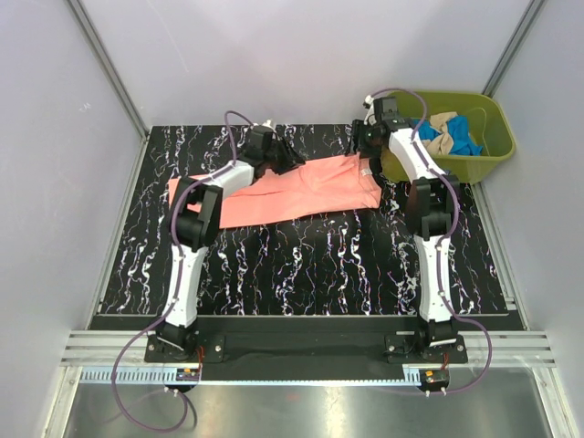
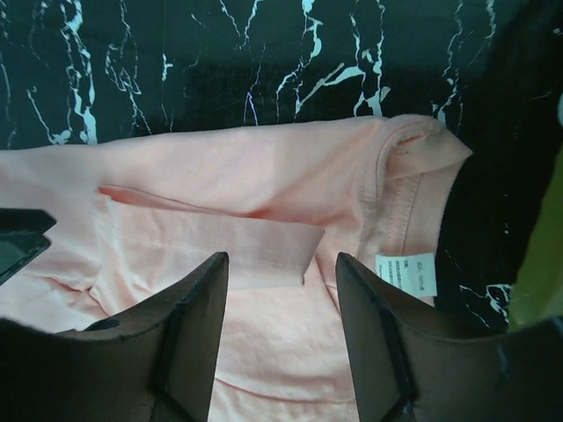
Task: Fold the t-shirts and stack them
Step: Fold the tshirt
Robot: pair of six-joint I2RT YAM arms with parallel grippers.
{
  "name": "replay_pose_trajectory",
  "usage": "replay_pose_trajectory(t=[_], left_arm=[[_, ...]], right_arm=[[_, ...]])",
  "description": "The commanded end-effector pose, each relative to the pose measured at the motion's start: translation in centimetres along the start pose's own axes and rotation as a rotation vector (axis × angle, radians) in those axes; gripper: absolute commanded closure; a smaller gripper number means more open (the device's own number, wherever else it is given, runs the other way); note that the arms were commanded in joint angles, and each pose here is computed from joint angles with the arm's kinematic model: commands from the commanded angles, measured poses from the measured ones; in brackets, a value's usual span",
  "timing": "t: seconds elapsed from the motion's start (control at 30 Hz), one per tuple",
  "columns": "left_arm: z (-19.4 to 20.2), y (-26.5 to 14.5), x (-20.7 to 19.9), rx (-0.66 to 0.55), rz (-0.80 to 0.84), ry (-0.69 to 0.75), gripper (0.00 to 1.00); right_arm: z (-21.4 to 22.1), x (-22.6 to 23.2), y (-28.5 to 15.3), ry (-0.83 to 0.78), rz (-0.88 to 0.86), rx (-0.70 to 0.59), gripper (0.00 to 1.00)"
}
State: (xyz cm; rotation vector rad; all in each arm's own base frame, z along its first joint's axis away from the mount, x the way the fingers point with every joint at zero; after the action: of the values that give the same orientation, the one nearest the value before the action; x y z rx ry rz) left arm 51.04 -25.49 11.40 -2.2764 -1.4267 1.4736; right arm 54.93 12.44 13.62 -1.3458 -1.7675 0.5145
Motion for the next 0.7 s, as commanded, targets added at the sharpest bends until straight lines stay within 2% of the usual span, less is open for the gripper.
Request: replay_pose_trajectory(t=[0.0,0.3,0.47,0.67], left_arm=[[-2.6,2.4,-1.7,-0.139,-0.008,-0.021,0.61],[-2.2,3.8,-0.2,-0.154,-0.141,-0.022,0.6],[-1.0,3.6,0.1,-0.131,-0.15,-0.012,0.59],[0.2,4.5,0.3,-0.091,-0.126,-0.048,0.6]], right_arm=[[-0.6,0.7,0.7,-0.033,-0.051,-0.019,0.41],[-0.9,0.6,0.8,-0.03,-0.035,-0.033,0.41],[-0.2,0.1,1.2,-0.053,-0.017,-0.014,0.39],[0.6,0.1,2.4,-0.033,-0.058,0.013,0.4]])
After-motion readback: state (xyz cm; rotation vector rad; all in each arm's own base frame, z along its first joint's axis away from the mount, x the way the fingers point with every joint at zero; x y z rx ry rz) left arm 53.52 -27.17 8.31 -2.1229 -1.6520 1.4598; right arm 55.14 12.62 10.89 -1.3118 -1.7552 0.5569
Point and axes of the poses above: each gripper's point midway between its finger pads, its own y axis out along the fingers, its own x axis along the line the jaws close on, z = x × y, the point moved 6 cm from there along -y, back along the fingers, and after that the axes turned 4 degrees about y, right-handed, at the moved point
